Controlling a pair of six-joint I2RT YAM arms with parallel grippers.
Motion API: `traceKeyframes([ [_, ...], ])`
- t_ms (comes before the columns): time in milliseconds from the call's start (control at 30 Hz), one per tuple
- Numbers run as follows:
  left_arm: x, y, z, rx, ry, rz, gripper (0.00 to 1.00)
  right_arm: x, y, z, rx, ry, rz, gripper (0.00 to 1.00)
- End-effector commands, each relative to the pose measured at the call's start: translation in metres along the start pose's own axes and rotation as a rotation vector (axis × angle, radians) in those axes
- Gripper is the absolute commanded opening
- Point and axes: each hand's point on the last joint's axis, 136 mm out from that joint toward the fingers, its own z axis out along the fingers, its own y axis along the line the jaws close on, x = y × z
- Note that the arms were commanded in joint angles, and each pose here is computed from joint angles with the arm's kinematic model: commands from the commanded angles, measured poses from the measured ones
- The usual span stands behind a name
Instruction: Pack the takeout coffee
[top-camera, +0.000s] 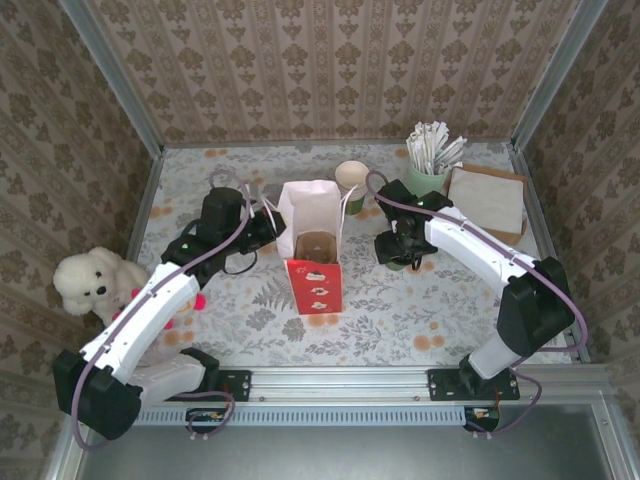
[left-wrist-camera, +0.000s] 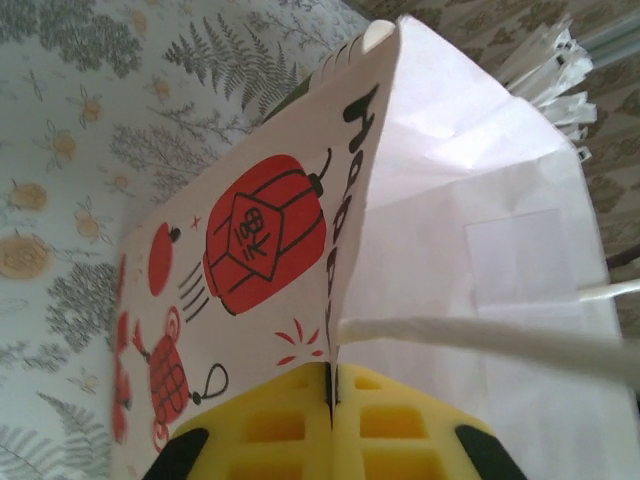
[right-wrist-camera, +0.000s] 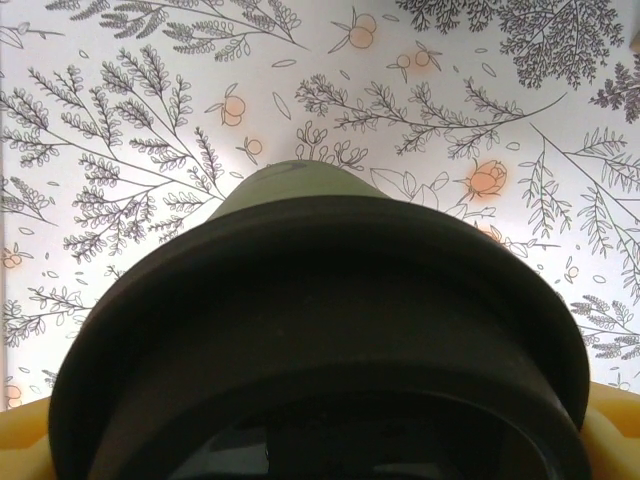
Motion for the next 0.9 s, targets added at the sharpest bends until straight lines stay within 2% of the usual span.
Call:
traceKeyframes([
  [0,-0.025,-0.002,-0.007,-0.044,-0.116,-0.031,0.0,-0.003,-0.003,-0.006,-0.006,-0.035,0.034,0.78],
  [167,-0.034,0.001,-0.016,-0.128,-0.162,-0.039,0.0,-0.007,-0.001,-0.008,-0.014,-0.045,0.028,0.78],
  [333,-0.024,0.007,-0.016,-0.263,-0.198,-0.093,0.0,-0.013,0.004,-0.009,-0.041,-0.06,0.033,0.77],
  [567,-0.003,0.012,-0.004,-0.39,-0.102,-0.146,0.01,-0.008,-0.003,-0.025,-0.027,-0.045,0.023,0.77],
  [633,0.001,0.015,-0.005,-0.396,-0.091,-0.151,0.23,-0.003,-0.008,-0.035,-0.016,-0.049,0.028,0.77],
  [667,0.0,0.015,-0.006,-0.385,-0.094,-0.141,0.3,-0.001,-0.01,-0.04,-0.017,-0.053,0.035,0.77],
  [800,-0.011,0.01,-0.028,-0.324,-0.158,-0.075,0.71,0.007,-0.021,-0.069,0.002,-0.066,0.046,0.76],
  [867,-0.014,0.006,-0.04,-0.273,-0.181,-0.023,0.86,0.008,-0.026,-0.086,0.011,-0.08,0.046,0.76],
])
